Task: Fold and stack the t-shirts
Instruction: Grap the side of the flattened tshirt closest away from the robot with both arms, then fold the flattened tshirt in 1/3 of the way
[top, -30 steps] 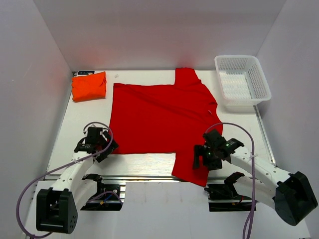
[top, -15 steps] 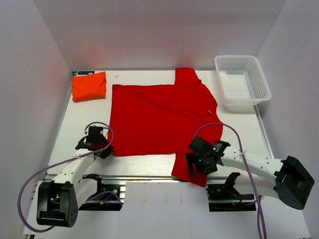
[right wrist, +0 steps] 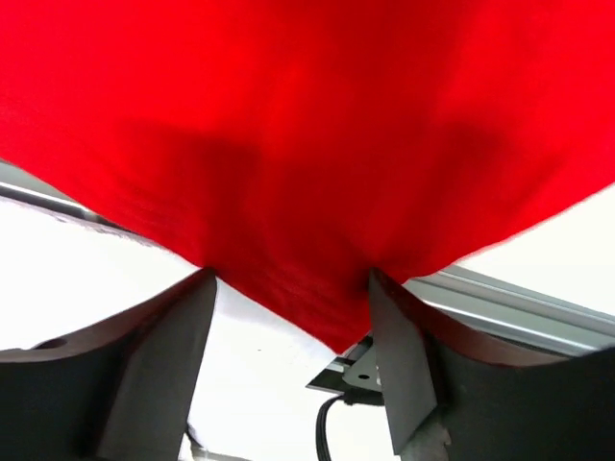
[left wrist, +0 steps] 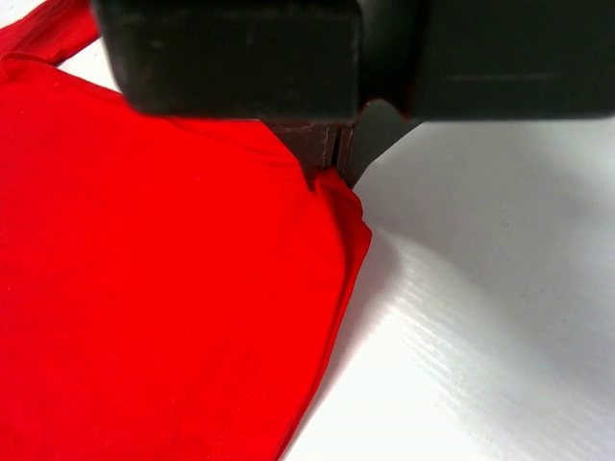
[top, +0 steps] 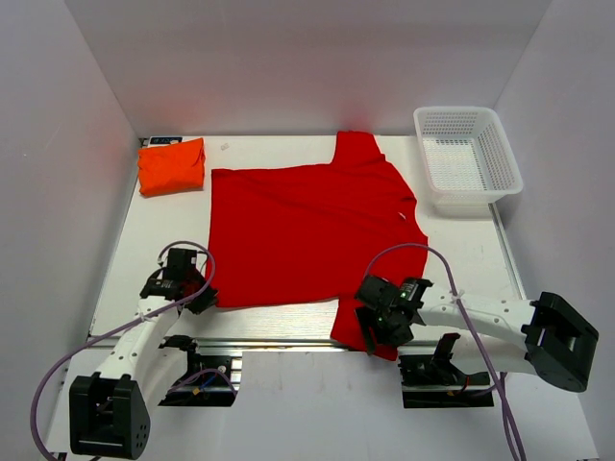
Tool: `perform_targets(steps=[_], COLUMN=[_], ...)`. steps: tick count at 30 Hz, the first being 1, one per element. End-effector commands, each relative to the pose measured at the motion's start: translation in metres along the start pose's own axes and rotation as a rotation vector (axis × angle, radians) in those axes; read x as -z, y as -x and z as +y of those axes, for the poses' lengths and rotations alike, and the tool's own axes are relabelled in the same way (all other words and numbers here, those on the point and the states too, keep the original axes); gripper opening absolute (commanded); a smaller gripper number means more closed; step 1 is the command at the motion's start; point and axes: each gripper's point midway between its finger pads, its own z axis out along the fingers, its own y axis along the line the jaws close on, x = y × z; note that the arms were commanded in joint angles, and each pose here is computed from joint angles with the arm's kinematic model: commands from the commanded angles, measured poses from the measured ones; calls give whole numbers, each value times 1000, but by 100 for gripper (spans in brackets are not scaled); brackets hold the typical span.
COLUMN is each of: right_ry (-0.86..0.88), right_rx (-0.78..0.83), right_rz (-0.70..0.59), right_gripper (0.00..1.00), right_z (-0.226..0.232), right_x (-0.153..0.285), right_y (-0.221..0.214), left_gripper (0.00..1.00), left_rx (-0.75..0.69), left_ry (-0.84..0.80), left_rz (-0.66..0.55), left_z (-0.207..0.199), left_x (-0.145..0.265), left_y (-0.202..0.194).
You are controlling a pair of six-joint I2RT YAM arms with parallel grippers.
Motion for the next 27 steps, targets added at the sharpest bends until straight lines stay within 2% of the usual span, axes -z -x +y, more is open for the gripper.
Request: perform_targets(steps=[1, 4, 5, 8, 12, 16, 21, 23, 27], right_ry=[29, 26, 17, -7, 89, 157, 234, 256, 269], right_rx=[-21, -38, -42, -65, -75, -78, -91, -84, -105], right_rz=[49, 39, 17, -92, -199, -211, -135, -132, -167], right_gripper=[67, 23, 0, 0, 0, 0, 0, 0, 0], right_z=[2, 1, 1, -2, 12, 24, 32, 33, 32], right_x=[-9, -11, -6, 16, 50, 75, 84, 89, 98], right_y=[-14, -15, -10, 9, 25, 25, 5, 0, 3], left_gripper=[0, 0, 0, 0, 0, 0, 0, 0, 0], left_rx=[17, 17, 17, 9, 9, -1, 23, 32, 53], left_ry=[-3, -3, -9, -26, -46, -49, -5, 7, 27], left_rz=[-40, -40, -46, -56, -51, -41, -10, 24, 12], left_z=[-6, -6, -8, -13, -18, -20, -11, -7, -7], left_x=[9, 9, 11, 14, 16, 21, 24, 23, 29], left_y=[13, 13, 16, 18, 19, 19, 11, 3, 7])
